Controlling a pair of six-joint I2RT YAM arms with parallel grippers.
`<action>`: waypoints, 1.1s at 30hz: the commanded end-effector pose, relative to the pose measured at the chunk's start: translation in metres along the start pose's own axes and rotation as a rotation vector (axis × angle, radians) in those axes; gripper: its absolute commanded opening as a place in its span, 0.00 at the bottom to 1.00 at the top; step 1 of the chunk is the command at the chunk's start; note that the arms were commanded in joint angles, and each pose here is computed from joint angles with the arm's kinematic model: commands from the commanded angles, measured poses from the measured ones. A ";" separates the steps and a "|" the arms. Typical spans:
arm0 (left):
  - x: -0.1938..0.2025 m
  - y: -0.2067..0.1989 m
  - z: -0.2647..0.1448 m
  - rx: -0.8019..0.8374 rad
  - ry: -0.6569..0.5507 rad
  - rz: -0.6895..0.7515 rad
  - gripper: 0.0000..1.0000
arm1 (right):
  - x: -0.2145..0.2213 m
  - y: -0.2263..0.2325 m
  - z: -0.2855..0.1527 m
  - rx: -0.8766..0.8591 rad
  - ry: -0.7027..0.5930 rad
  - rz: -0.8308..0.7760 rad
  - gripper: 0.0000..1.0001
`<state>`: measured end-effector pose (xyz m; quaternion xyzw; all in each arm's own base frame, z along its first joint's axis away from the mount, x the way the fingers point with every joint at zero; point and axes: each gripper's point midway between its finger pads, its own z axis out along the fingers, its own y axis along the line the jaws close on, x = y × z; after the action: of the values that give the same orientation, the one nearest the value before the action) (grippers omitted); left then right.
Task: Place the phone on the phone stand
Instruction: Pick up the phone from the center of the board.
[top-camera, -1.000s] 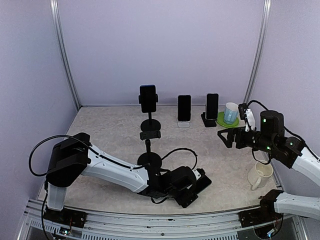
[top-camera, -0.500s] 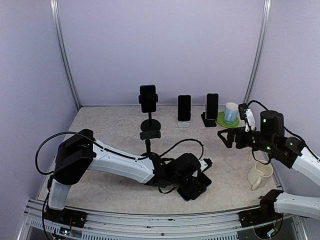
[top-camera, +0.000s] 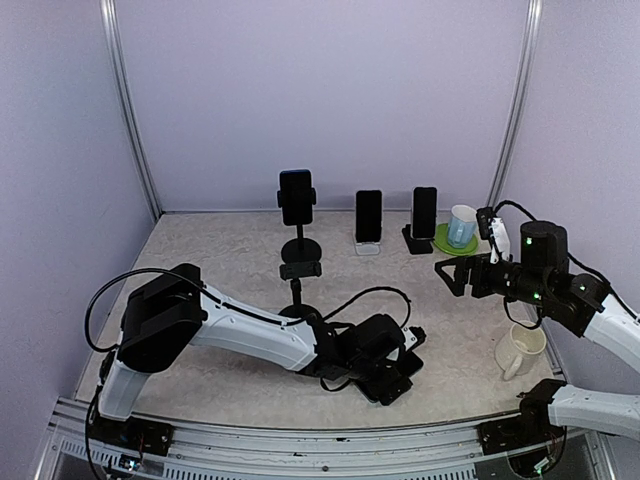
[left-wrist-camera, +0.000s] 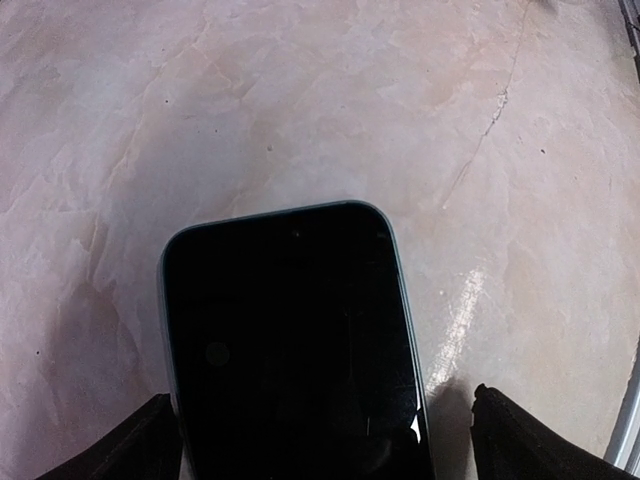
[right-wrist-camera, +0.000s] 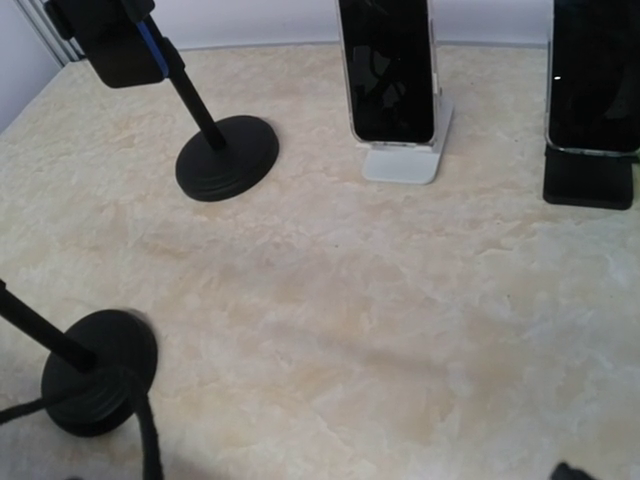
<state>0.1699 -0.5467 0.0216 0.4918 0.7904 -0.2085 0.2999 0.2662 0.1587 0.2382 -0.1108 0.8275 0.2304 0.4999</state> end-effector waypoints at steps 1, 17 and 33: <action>0.016 0.002 0.009 0.015 0.044 -0.007 0.97 | -0.008 0.001 -0.001 -0.009 -0.025 -0.009 1.00; 0.040 0.007 0.015 0.010 0.123 -0.038 0.88 | -0.004 -0.001 -0.002 -0.003 -0.022 -0.008 1.00; 0.048 0.000 0.015 -0.051 0.153 0.001 0.81 | -0.003 -0.001 -0.004 -0.003 -0.026 -0.005 1.00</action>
<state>0.1706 -0.5438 0.0180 0.4822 0.8001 -0.1829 0.3063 0.2652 0.1585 0.2378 -0.1111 0.8270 0.2312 0.5002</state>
